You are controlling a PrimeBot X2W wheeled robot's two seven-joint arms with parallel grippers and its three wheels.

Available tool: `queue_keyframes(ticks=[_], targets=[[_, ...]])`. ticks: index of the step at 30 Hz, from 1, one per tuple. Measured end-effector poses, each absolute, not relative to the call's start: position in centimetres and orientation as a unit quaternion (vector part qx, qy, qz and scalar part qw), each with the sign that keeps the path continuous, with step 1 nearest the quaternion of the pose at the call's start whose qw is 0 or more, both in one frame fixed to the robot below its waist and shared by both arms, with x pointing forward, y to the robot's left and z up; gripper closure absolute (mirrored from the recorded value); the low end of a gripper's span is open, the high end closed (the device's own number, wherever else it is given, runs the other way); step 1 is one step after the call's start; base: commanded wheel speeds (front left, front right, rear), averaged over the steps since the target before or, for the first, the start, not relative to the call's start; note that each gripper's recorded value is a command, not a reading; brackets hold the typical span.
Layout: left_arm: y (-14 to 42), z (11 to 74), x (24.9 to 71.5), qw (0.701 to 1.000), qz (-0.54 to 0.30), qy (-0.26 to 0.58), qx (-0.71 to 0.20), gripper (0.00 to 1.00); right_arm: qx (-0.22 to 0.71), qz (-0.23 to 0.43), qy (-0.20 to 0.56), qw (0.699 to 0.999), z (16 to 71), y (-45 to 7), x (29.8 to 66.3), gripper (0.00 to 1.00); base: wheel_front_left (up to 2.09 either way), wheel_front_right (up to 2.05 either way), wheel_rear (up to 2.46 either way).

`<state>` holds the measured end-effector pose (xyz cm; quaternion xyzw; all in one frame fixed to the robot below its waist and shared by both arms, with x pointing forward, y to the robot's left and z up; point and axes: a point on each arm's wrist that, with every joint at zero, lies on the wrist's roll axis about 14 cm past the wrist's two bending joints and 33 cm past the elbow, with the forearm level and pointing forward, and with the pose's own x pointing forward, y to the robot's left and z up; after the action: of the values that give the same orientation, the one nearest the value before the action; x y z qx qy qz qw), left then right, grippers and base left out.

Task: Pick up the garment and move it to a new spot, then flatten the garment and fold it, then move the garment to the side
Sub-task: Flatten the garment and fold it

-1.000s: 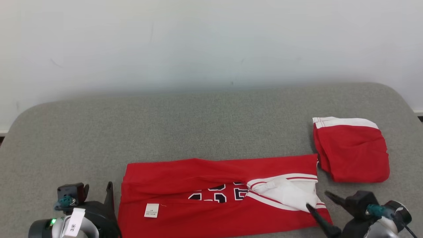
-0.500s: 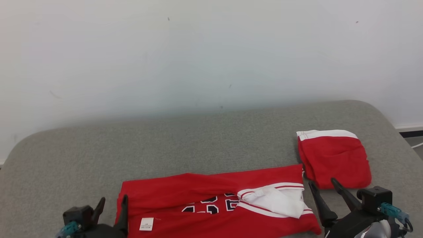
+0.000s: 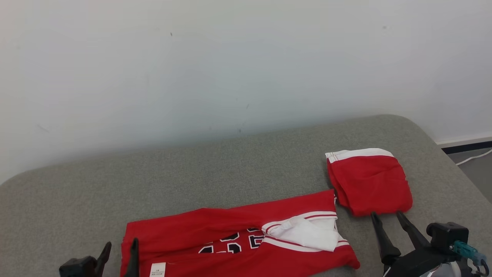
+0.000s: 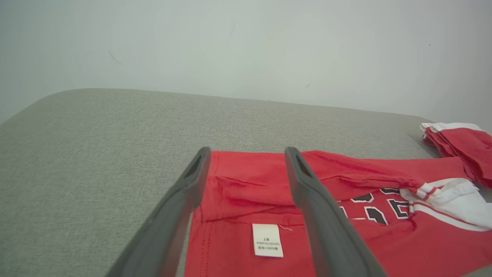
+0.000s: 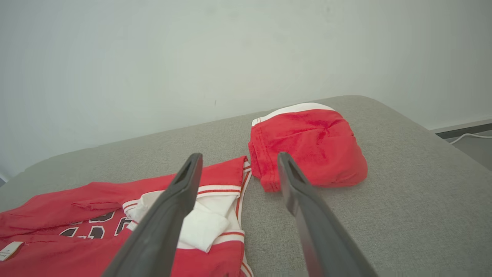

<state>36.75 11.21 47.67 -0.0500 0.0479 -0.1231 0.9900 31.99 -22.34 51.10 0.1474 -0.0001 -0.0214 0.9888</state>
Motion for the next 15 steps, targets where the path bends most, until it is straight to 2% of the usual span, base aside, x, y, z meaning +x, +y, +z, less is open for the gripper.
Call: queue_keyframes(ticks=[15], targets=[[12.6,48.1,36.1,0.993,-0.102,0.036,-0.054,0.00,0.151,-0.014,0.029,0.988,49.7,-21.4,32.6,0.00,0.00,0.00,0.00]])
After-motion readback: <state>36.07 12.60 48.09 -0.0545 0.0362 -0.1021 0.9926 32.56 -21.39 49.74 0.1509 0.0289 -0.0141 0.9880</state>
